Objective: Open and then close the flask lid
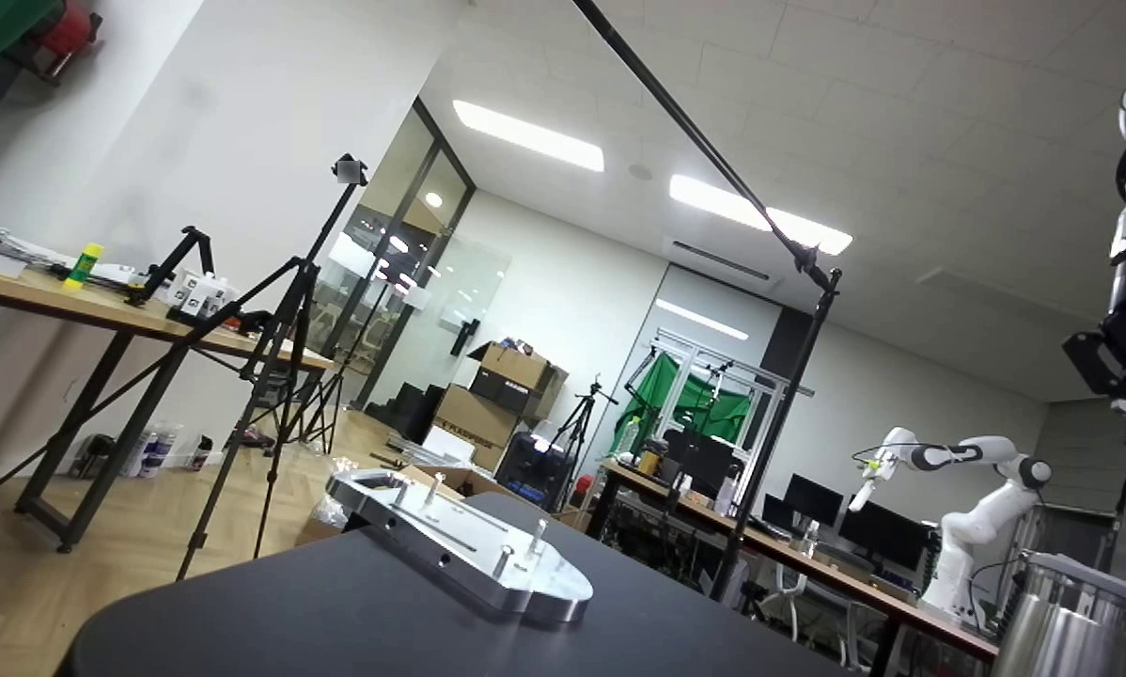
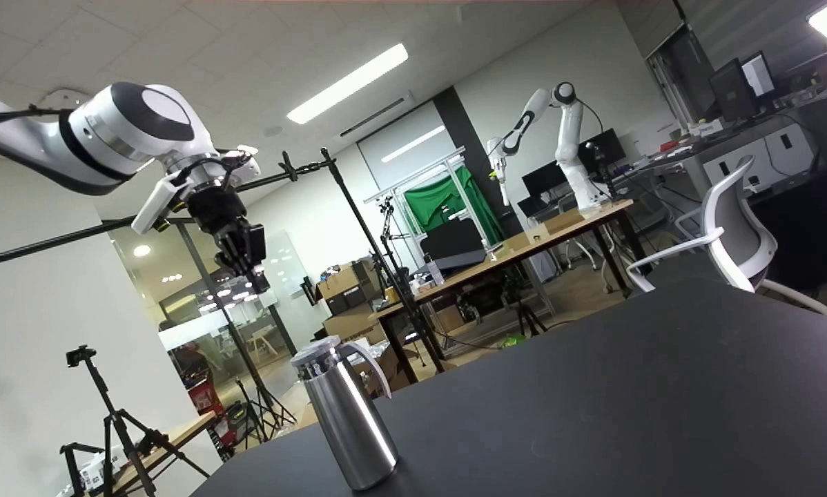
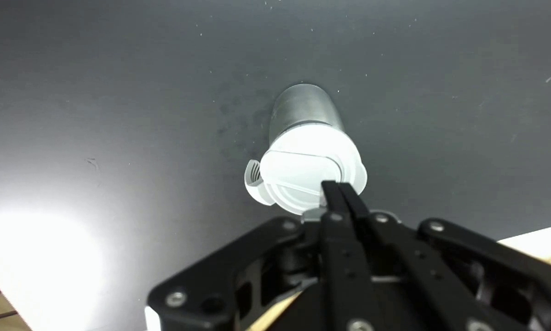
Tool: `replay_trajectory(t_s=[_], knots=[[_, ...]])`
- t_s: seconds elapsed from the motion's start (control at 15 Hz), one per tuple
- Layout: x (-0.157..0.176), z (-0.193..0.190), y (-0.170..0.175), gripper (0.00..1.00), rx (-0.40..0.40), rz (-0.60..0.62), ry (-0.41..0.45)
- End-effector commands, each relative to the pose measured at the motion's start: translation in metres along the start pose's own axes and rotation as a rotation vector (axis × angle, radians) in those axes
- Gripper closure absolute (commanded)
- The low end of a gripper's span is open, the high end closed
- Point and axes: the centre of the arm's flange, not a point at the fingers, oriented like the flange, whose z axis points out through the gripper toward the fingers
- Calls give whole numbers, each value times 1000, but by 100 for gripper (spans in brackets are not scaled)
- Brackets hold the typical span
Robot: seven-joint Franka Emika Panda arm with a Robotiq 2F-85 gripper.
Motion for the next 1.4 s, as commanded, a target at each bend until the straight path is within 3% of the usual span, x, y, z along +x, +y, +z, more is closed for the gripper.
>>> replay_trajectory(t_s=[0.0,0.2,0.67,1.33], knots=[[0,-1,0,95,0,0,1],[0,-1,-1,99,0,1,0],[41,25,-7,100,24,28,60],[42,88,-13,100,-22,23,-34]])
